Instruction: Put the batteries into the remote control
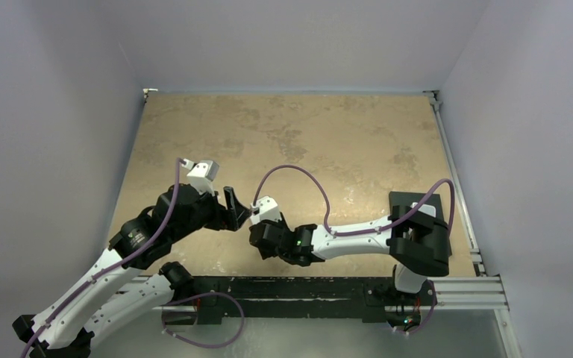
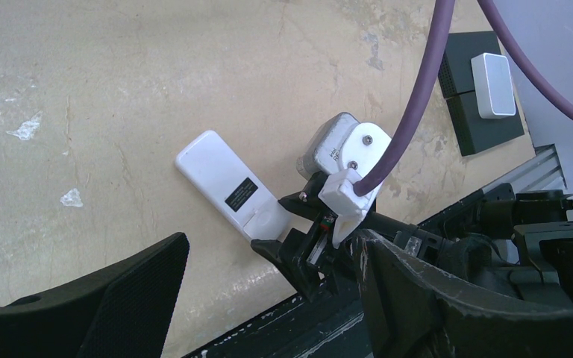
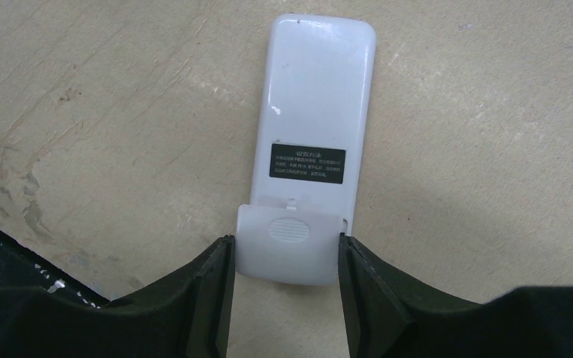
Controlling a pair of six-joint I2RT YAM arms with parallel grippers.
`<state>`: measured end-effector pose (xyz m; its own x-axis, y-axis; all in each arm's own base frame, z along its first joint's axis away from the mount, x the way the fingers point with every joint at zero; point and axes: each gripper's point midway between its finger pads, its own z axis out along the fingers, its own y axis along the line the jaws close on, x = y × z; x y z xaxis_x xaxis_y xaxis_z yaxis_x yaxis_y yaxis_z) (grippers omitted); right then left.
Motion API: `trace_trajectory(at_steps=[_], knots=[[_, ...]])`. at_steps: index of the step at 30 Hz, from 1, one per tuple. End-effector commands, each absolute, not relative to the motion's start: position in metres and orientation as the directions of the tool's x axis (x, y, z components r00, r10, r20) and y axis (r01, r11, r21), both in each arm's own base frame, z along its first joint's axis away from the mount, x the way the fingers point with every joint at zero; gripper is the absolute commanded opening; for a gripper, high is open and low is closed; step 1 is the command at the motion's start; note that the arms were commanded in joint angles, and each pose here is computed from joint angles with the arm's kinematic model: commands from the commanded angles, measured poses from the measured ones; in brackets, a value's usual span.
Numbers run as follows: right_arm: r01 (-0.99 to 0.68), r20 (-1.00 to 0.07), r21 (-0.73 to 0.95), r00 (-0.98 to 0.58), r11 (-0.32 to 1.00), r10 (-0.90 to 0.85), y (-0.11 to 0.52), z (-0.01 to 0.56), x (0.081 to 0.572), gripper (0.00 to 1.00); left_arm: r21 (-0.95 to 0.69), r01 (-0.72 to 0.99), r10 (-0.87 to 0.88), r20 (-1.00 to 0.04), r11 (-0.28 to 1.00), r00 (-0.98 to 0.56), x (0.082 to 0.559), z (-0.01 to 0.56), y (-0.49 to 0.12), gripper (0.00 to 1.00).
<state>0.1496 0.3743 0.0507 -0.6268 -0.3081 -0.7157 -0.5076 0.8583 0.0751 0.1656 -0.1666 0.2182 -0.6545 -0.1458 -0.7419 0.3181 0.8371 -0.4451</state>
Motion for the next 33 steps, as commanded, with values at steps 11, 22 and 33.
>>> trace_trajectory(at_steps=[11, 22, 33], knots=[[-0.491, -0.736, 0.059, -0.61, 0.869, -0.294, 0.3781, 0.0542, 0.1553, 0.35, -0.455, 0.336, -0.156, -0.755, 0.825, -0.637, 0.1671, 0.2253, -0.1699, 0.81], [-0.488, -0.734, 0.058, -0.612, 0.871, -0.294, 0.3778, 0.0527, 0.1553, 0.39, -0.454, 0.338, -0.154, -0.754, 0.825, -0.638, 0.1669, 0.2249, -0.1702, 0.81], [-0.488, -0.737, 0.059, -0.609, 0.871, -0.292, 0.3789, 0.0556, 0.155, 0.47, -0.456, 0.337, -0.157, -0.754, 0.824, -0.637, 0.1667, 0.2255, -0.1699, 0.81]])
